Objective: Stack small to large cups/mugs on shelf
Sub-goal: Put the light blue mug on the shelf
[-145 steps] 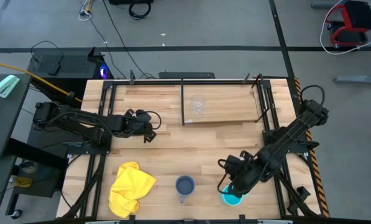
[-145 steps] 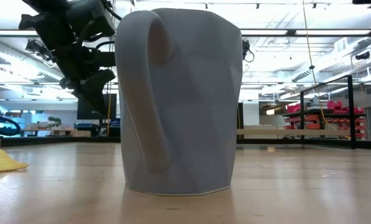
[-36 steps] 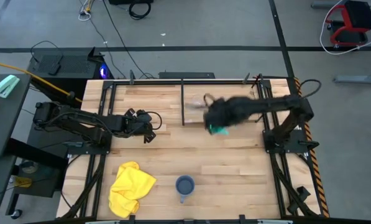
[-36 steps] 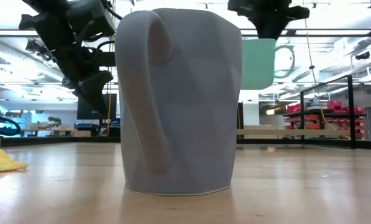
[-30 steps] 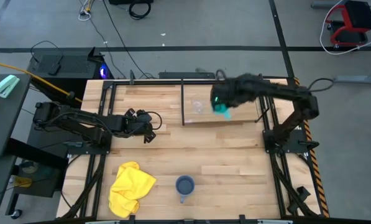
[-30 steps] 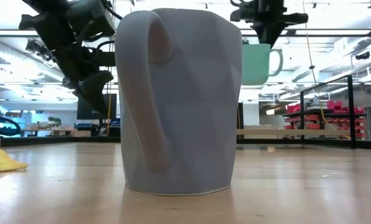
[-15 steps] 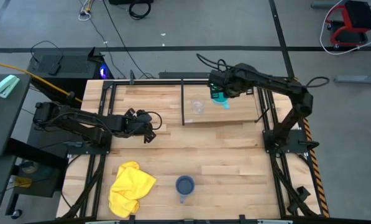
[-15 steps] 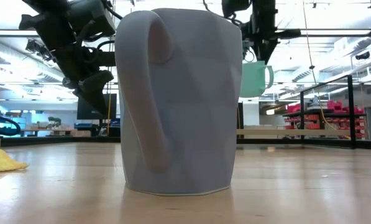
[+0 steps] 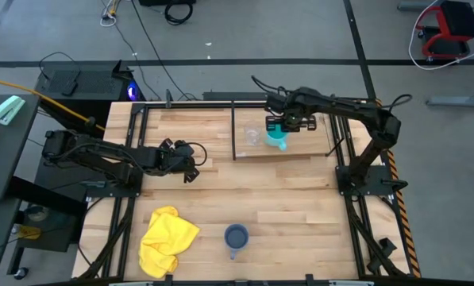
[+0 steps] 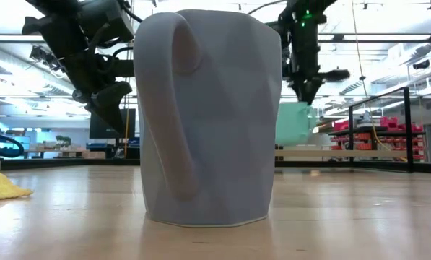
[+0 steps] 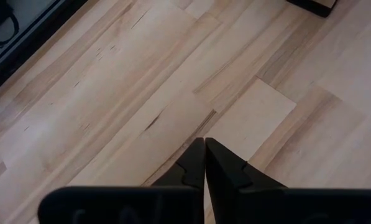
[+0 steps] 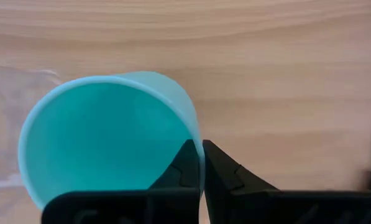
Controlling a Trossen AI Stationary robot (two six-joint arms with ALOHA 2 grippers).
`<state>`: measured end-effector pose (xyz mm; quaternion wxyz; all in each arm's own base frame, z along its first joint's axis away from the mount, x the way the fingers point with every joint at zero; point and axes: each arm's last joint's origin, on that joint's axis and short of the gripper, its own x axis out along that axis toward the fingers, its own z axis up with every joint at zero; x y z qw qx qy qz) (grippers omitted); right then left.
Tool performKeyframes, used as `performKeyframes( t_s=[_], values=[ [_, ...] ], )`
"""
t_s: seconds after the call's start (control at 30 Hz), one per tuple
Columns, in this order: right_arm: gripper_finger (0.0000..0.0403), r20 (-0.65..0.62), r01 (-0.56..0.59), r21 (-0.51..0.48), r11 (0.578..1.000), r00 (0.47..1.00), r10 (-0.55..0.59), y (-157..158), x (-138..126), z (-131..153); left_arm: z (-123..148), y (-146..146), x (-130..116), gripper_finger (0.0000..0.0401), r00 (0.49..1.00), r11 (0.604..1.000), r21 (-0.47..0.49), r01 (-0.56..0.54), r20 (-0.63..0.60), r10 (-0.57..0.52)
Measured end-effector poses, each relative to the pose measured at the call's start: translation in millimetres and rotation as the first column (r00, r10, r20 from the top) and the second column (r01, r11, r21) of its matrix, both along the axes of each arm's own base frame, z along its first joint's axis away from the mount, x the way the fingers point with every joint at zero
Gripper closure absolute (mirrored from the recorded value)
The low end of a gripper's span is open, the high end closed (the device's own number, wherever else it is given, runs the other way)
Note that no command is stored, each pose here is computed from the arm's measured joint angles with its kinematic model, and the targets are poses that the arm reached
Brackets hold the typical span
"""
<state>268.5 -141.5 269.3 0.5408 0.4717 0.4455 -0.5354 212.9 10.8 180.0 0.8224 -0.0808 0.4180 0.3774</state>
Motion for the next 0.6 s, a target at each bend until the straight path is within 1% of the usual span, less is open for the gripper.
performKeyframes(
  t_s=[0.07,0.27,0.4,0.6],
  values=[
    [0.0399,0.032,-0.006,0.008,1.0,0.999,0.006,-5.0,0.1,-6.3,0.0,0.0,0.0,0.0386,1.0,1.0,0.0,0.0,0.0,0.0],
    [0.0396,-0.029,0.017,0.034,0.999,0.999,-0.016,-9.8,-12.4,-8.7,0.0,0.0,0.0,0.0385,1.0,1.0,0.0,0.0,0.0,0.0],
    [0.0399,-0.033,0.019,-0.009,1.0,0.999,-0.02,-9.2,-16.4,-3.4,0.0,0.1,0.0,0.0379,1.0,1.0,0.0,-0.001,0.0,0.001],
    [0.0386,-0.035,0.015,-0.017,1.0,0.999,-0.016,-9.0,-17.2,-2.1,0.0,0.1,0.0,0.0386,1.0,1.0,-0.001,-0.002,0.001,0.002]
  ],
)
